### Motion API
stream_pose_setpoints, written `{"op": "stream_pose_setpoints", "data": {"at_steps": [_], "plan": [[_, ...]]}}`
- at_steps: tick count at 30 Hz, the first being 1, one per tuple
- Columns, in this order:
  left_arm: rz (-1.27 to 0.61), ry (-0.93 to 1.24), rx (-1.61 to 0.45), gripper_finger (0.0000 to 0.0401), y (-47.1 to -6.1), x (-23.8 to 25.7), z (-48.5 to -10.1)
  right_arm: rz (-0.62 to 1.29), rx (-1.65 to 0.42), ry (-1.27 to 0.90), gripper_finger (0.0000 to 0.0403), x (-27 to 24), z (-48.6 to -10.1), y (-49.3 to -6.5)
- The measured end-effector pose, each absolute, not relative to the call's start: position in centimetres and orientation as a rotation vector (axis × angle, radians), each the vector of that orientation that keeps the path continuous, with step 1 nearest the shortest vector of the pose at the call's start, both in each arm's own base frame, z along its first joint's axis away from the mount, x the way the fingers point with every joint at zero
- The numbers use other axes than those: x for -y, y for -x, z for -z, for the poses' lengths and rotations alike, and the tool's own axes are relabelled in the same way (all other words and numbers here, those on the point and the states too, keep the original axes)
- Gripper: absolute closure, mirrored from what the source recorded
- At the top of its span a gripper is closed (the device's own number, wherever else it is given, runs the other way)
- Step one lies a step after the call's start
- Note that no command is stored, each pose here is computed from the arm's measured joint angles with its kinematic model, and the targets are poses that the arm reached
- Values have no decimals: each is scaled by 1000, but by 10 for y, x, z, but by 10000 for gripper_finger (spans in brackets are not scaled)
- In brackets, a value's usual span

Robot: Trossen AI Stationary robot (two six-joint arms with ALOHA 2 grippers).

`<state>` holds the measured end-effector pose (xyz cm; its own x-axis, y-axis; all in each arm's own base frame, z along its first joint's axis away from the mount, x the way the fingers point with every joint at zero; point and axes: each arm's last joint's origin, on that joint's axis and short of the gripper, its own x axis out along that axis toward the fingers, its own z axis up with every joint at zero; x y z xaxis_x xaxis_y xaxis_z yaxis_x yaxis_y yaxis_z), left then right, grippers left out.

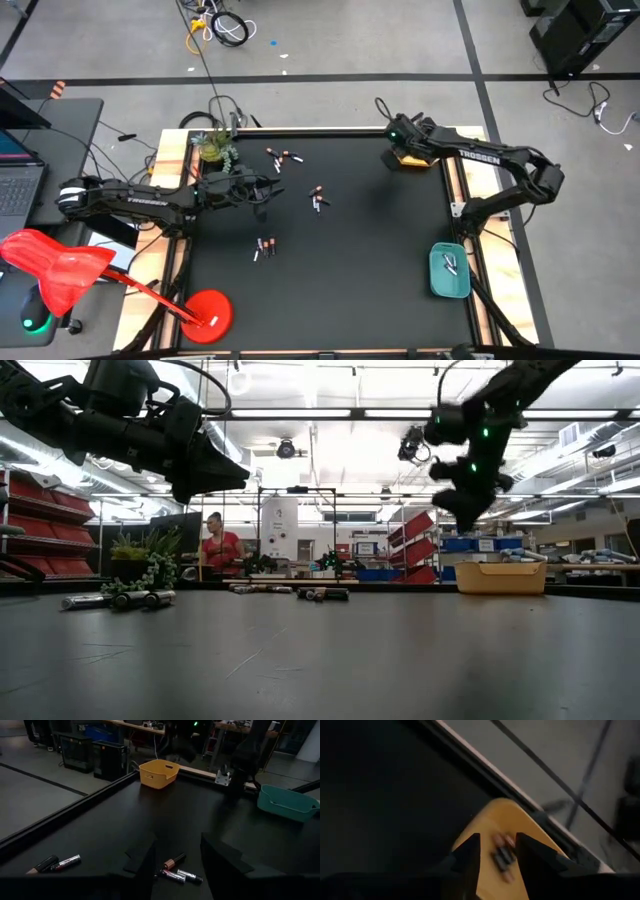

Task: Sort batteries
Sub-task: Put the black battery into the yellow bin

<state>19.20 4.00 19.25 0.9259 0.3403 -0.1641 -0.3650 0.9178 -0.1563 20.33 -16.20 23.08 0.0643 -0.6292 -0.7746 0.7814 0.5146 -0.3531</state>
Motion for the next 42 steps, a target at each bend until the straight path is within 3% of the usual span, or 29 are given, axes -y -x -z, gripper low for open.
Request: {"op": "stream_pose_setpoints", "data": {"at_steps": [7, 13, 19, 27, 32, 42], "plan": [[-420, 177, -131, 245, -191, -42, -192, 685, -747, -115, 272, 126, -256, -255], [-490, 153, -160, 245, -193, -44, -188, 387, -653, -167, 273, 117, -229, -300], [-500, 165, -302, 245, -199, -45, -167, 310, -721, -182, 273, 116, -195, -318], [-465, 201, -566, 245, -208, -43, -162, 208, -698, -60, 273, 72, -195, -335], [-462, 216, -524, 245, -213, -43, -172, 187, -668, 13, 273, 59, -191, -343], [-419, 232, -386, 245, -222, -30, -183, 189, -640, -56, 273, 66, -139, -352]]}}
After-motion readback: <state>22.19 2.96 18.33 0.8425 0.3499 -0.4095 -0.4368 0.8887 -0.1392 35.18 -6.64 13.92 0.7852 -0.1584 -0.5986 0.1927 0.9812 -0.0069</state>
